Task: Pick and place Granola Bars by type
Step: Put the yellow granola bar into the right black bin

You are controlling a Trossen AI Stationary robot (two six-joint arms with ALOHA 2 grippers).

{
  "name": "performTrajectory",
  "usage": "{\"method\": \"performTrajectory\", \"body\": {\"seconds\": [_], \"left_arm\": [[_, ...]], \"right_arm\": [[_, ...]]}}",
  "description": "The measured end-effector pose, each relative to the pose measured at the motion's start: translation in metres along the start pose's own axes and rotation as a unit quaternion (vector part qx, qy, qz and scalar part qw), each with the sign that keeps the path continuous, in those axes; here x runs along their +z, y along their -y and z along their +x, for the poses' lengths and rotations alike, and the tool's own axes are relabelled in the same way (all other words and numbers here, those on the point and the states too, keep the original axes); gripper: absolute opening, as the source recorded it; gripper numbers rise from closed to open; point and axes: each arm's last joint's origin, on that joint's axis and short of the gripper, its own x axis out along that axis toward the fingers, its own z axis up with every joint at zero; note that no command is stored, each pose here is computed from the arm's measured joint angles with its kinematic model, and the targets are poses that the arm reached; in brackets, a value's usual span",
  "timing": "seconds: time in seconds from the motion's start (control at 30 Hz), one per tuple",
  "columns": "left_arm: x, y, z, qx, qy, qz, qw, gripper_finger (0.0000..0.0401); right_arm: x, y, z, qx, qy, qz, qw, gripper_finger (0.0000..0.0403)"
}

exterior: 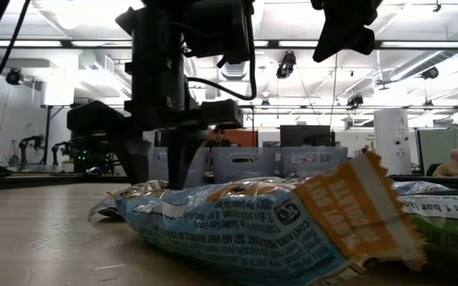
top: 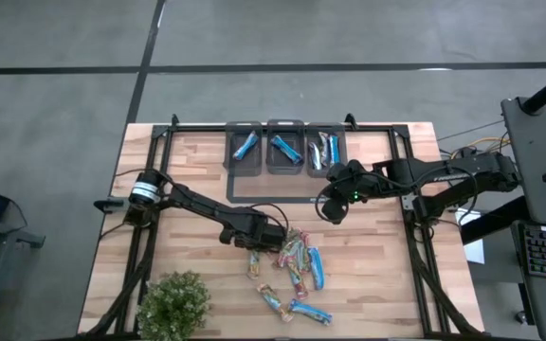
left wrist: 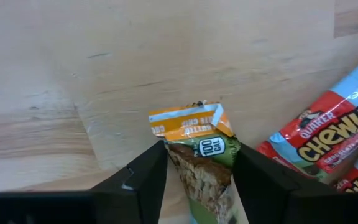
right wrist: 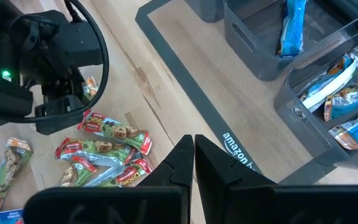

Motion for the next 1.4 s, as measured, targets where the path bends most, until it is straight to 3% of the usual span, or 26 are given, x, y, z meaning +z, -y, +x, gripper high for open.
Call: {"method": "performTrajectory", "body": {"seconds": [0.47,1.4], "left_arm": [[0.0002,0.0001,0.0003,-0.002,0.001,0.012,1.0,0.0067],[0.0002,0.0,0.0003,-0.001,0.001,0.02,1.0,0.0053]], "right_arm": [[0.0,0.0,0.0,0.0,0.0,-0.002,1.0,0.0008],[0.0001,0.0,0.0,-0.001,0.001,-0.004,1.0,0.0008]]}}
